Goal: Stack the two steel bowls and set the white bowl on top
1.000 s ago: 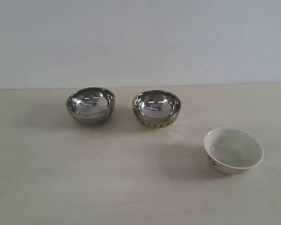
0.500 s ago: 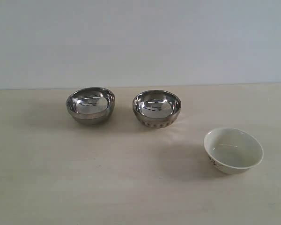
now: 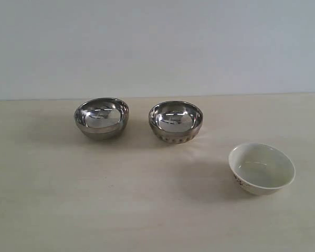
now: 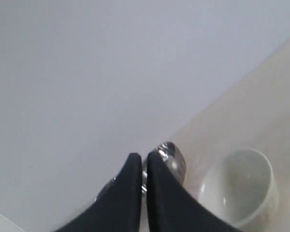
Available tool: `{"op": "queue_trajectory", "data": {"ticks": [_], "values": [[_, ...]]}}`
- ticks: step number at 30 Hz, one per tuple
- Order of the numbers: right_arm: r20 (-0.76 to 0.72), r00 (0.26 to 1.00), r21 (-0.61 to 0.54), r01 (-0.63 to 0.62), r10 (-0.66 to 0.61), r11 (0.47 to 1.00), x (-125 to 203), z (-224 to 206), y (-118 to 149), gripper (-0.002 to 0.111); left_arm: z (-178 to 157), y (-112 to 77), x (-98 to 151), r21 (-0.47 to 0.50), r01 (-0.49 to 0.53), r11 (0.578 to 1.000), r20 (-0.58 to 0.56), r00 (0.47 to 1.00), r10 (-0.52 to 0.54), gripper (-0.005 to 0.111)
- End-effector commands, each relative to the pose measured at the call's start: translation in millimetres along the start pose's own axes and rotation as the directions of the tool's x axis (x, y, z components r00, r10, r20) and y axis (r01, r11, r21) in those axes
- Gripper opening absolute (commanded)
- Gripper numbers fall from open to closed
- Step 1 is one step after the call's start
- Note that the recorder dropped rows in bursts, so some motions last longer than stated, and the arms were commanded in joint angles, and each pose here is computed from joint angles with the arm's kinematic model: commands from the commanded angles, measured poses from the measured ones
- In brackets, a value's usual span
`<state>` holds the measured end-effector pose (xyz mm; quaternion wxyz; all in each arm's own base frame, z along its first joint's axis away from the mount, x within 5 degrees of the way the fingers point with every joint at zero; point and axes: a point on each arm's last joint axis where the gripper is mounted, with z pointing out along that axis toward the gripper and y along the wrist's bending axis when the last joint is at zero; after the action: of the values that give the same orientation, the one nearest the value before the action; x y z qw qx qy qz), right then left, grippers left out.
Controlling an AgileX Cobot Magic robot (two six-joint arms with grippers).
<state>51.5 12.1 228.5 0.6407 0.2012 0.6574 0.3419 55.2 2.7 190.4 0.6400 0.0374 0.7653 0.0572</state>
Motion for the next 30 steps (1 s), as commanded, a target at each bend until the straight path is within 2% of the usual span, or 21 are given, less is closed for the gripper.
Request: {"op": "queue_trajectory", "data": {"ticks": [1, 4, 10, 14, 19, 25, 30], "values": [[0.078, 0.993, -0.053, 0.091, -0.087, 0.994, -32, -1, 31, 0.0, 0, -0.1, 0, -0.001, 0.019, 1.0, 0.008, 1.0, -0.019, 0.004], [0.034, 0.987, -0.029, 0.159, -0.158, 0.987, -48, 12, 48, 0.0, 0, -0.1, 0, -0.001, 0.019, 1.0, 0.008, 1.0, -0.019, 0.004], [-0.153, 0.956, 0.021, 0.257, -0.251, 0.966, -70, 62, 74, 0.0, 0, -0.1, 0, -0.001, 0.019, 1.0, 0.008, 1.0, -0.019, 0.004], [-0.3, 0.909, -0.027, 0.295, -0.289, 0.955, -78, 104, 92, 0.0, 0, -0.1, 0, -0.001, 0.019, 1.0, 0.008, 1.0, -0.019, 0.004], [-0.461, 0.826, -0.146, 0.291, -0.326, 0.945, -73, 163, 104, 0.0, 0, -0.1, 0, -0.001, 0.019, 1.0, 0.008, 1.0, -0.019, 0.004], [-0.611, 0.719, -0.207, 0.259, -0.331, 0.943, -59, 219, 100, 0.0, 0, -0.1, 0, -0.001, 0.019, 1.0, 0.008, 1.0, -0.019, 0.004], [-0.622, 0.672, -0.292, 0.278, -0.403, 0.915, -36, 247, 117, 0.0, 0, -0.1, 0, -0.001, 0.019, 1.0, 0.008, 1.0, -0.019, 0.004]]}}
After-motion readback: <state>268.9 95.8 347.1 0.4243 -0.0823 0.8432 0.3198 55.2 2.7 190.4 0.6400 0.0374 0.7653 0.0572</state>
